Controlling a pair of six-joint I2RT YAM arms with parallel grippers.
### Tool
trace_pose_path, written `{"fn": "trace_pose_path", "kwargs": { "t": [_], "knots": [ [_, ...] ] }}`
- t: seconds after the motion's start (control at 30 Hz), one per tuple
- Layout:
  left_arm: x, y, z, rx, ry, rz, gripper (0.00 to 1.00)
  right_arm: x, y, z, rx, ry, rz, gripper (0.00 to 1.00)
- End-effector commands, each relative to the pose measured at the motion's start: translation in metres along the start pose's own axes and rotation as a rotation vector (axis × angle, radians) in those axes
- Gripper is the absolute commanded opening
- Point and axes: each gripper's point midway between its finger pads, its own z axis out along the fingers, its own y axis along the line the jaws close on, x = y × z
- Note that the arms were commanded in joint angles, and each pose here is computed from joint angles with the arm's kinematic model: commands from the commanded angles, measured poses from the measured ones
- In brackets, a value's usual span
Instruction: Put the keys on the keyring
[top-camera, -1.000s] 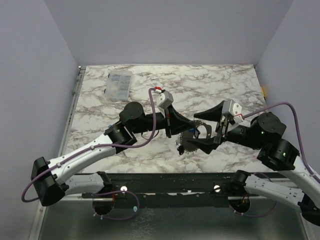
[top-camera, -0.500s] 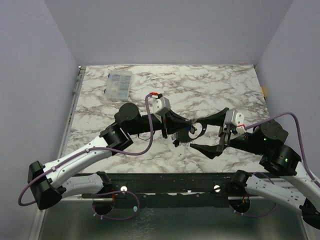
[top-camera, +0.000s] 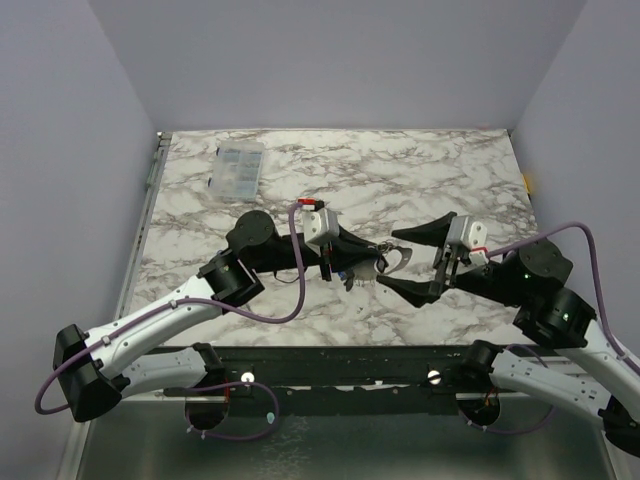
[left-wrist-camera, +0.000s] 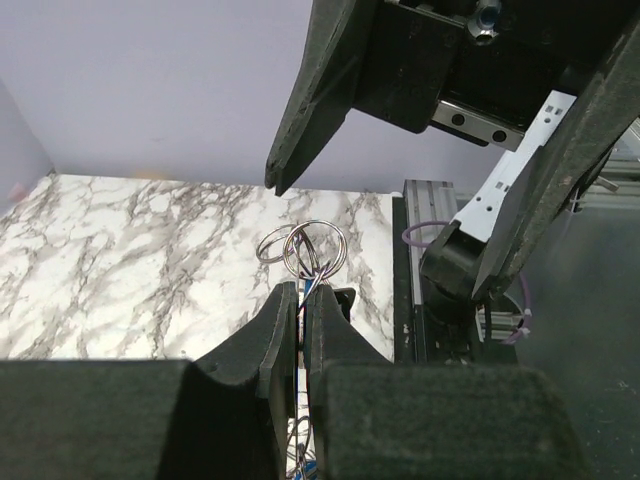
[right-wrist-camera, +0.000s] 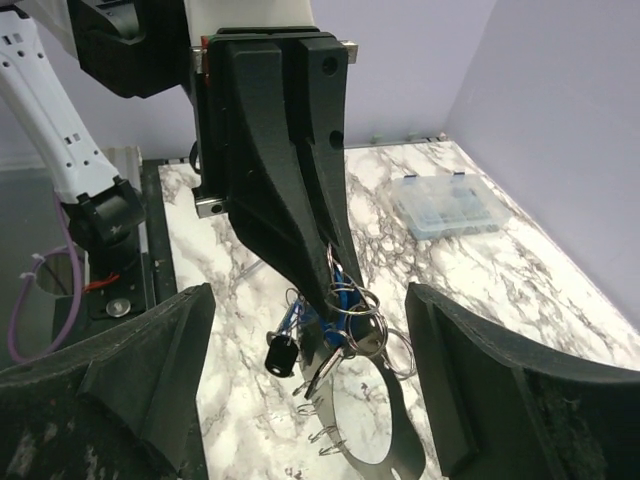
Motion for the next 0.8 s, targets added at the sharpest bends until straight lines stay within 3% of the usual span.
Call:
{"fn": "trace_pose_path", "kwargs": {
  "t": [0.0,0.17,0.43,0.77],
  "knots": [
    [-0.021,-0.006,0.000,0.037,-0.085,0.057,0.00,0.001,-0.010,0.009,0.042,-0.011,-0.005,0.82],
    [-0.020,-0.008,0.000,0.049,-0.082,0.058,0.00,0.008,-0.011,0.018,0.035,0.015,0.001,0.73],
    [-0.019,-0.011,-0.003,0.059,-0.084,0.059,0.00,0.010,-0.018,0.020,0.067,0.035,-0.005,0.68],
    [-0.020,-0.012,-0.005,0.054,-0.088,0.064,0.00,0.017,-0.011,0.025,0.022,0.079,0.012,0.41]
  ]
}}
